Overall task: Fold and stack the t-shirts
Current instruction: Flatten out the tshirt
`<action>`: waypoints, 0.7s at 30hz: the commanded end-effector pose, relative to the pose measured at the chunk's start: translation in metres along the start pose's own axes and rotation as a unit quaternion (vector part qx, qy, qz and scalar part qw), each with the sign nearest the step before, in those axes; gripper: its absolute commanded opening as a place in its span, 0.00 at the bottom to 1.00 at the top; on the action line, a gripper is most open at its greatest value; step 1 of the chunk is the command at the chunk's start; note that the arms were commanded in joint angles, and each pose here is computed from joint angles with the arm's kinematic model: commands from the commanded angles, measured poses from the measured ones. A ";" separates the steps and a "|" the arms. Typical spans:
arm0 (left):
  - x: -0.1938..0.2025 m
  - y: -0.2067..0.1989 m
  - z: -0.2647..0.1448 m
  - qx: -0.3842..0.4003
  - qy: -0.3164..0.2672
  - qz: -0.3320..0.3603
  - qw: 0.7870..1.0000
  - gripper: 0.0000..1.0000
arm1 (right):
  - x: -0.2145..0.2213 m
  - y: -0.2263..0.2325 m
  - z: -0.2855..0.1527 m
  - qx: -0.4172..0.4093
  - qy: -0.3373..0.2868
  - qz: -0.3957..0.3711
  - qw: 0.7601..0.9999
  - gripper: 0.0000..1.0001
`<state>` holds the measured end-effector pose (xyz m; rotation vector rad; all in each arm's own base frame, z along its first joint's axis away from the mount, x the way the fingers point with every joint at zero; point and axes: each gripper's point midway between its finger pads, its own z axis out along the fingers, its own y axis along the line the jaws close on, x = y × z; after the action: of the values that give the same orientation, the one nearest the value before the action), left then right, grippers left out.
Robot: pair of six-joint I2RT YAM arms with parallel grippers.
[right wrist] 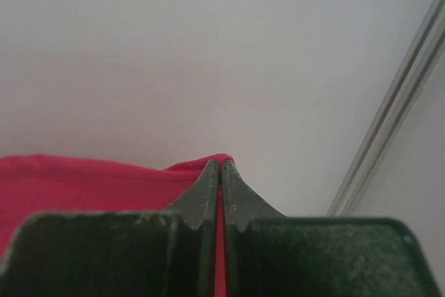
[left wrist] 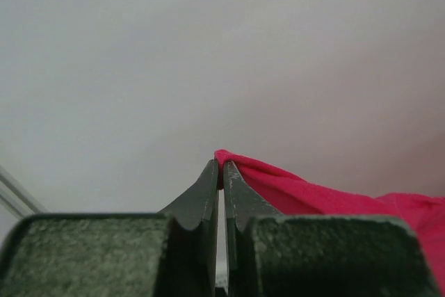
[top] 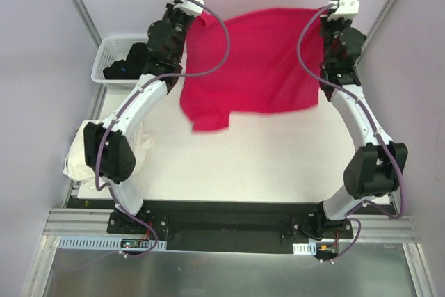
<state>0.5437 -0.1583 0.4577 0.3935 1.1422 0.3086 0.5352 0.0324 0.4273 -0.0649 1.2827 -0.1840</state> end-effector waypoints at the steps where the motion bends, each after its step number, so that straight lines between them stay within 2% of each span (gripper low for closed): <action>1: -0.150 0.102 -0.041 -0.073 -0.158 -0.052 0.983 0.00 | -0.174 -0.038 -0.045 0.023 -0.187 0.045 0.981 0.01; 5: -0.186 0.116 -0.075 -0.076 -0.184 -0.048 0.979 0.00 | -0.215 -0.043 -0.088 0.018 -0.216 0.053 0.975 0.01; 7: -0.204 0.127 -0.100 -0.080 -0.198 -0.040 0.976 0.00 | -0.219 -0.043 -0.104 0.015 -0.217 0.054 0.975 0.01; 9: -0.221 0.127 -0.122 -0.076 -0.212 -0.050 0.973 0.00 | -0.242 -0.047 -0.136 0.011 -0.240 0.061 0.969 0.01; 12: -0.242 0.145 -0.177 -0.073 -0.243 -0.064 0.965 0.00 | -0.258 -0.049 -0.177 -0.006 -0.258 0.065 0.964 0.01; 17: -0.259 0.164 -0.237 -0.049 -0.280 -0.103 0.953 0.00 | -0.276 -0.063 -0.239 -0.020 -0.285 0.078 0.955 0.01; 21: -0.270 0.182 -0.272 -0.041 -0.306 -0.126 0.943 0.00 | -0.280 -0.071 -0.265 -0.023 -0.298 0.081 0.951 0.01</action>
<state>0.2138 -0.0804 0.6543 0.2365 0.6204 0.0761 0.2169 0.0265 0.6296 -0.0297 0.7024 0.0068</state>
